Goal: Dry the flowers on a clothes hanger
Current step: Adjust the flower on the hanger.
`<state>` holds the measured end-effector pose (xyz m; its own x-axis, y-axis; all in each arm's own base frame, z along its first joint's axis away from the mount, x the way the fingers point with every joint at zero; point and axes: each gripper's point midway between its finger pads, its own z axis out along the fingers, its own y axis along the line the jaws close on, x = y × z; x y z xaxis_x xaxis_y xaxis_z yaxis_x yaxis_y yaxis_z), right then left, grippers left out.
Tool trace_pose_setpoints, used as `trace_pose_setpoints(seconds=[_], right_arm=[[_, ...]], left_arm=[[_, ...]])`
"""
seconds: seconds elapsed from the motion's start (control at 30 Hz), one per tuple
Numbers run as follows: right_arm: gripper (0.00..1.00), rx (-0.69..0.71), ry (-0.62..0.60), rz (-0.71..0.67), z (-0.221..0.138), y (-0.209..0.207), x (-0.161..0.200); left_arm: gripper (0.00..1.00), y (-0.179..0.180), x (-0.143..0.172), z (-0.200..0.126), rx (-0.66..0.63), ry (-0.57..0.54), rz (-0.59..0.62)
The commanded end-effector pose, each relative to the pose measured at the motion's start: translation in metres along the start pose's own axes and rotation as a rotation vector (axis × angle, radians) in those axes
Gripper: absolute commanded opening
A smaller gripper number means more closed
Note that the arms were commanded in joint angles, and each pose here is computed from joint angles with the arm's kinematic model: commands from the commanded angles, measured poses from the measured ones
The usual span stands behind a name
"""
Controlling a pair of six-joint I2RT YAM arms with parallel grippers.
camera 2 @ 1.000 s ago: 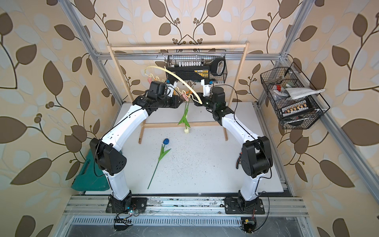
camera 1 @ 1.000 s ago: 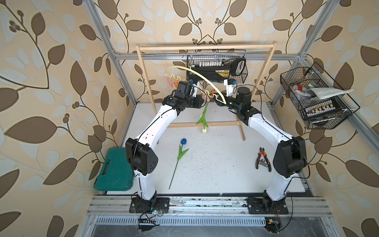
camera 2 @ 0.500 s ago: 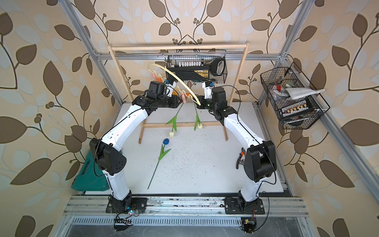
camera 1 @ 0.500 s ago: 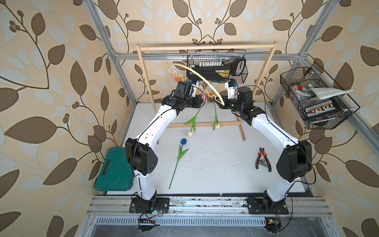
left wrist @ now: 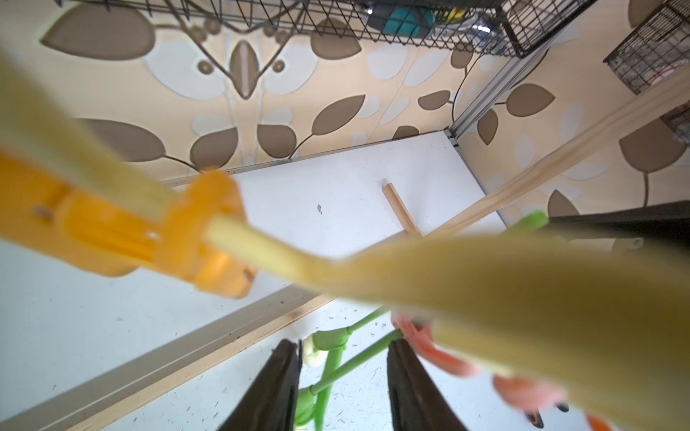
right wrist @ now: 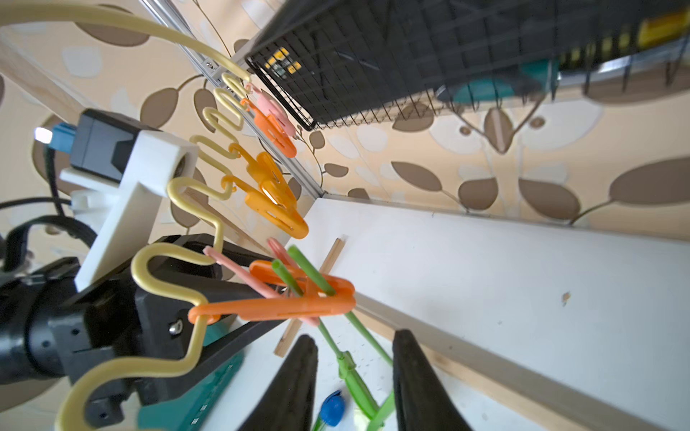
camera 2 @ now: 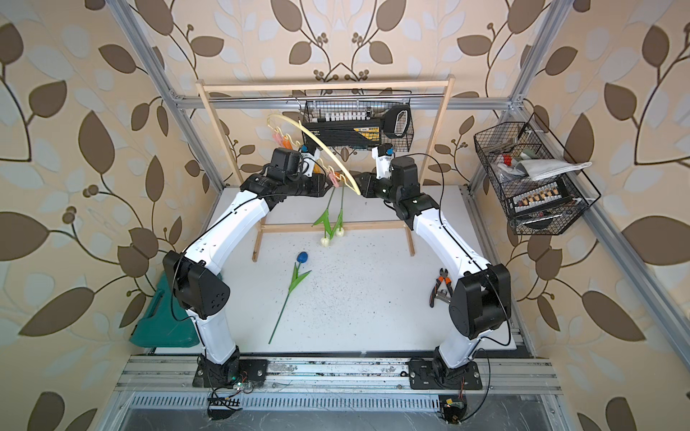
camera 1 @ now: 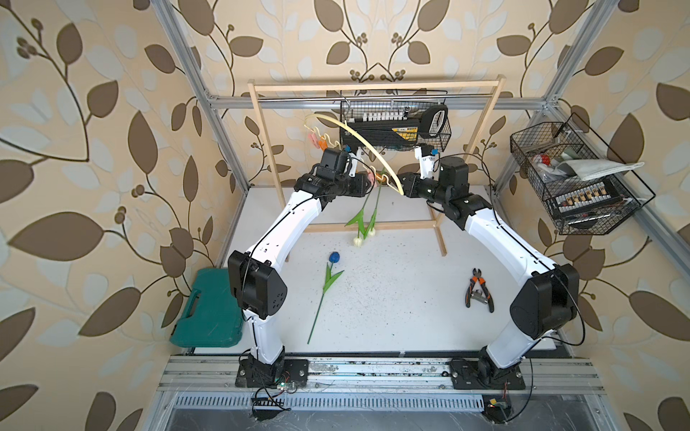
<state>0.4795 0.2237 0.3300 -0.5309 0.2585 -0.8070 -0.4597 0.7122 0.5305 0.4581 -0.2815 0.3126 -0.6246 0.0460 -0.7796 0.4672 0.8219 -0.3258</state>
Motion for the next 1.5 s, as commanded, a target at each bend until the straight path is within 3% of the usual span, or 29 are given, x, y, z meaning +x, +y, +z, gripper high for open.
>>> trace_pose_setpoints(seconds=[0.0,0.23,0.4,0.77,1.47], right_arm=[[0.50,-0.109,0.042,0.042,-0.001,0.005,0.013],[0.52,-0.234,0.069,0.119,0.015,0.002,0.031],[0.53,-0.280,0.056,0.136,0.027,0.001,0.032],[0.50,-0.340,0.041,0.143,0.049,0.000,0.057],[0.44,-0.391,0.018,0.137,0.041,0.010,0.081]], left_arm=[[0.49,-0.010,-0.004,-0.024,0.052,-0.039,0.039],[0.58,-0.022,0.010,-0.029,0.162,-0.008,0.061],[0.58,-0.024,0.012,-0.034,0.202,0.006,0.054],[0.55,-0.022,0.011,-0.031,0.207,0.012,0.026],[0.50,-0.011,0.013,-0.031,0.162,-0.003,-0.001]])
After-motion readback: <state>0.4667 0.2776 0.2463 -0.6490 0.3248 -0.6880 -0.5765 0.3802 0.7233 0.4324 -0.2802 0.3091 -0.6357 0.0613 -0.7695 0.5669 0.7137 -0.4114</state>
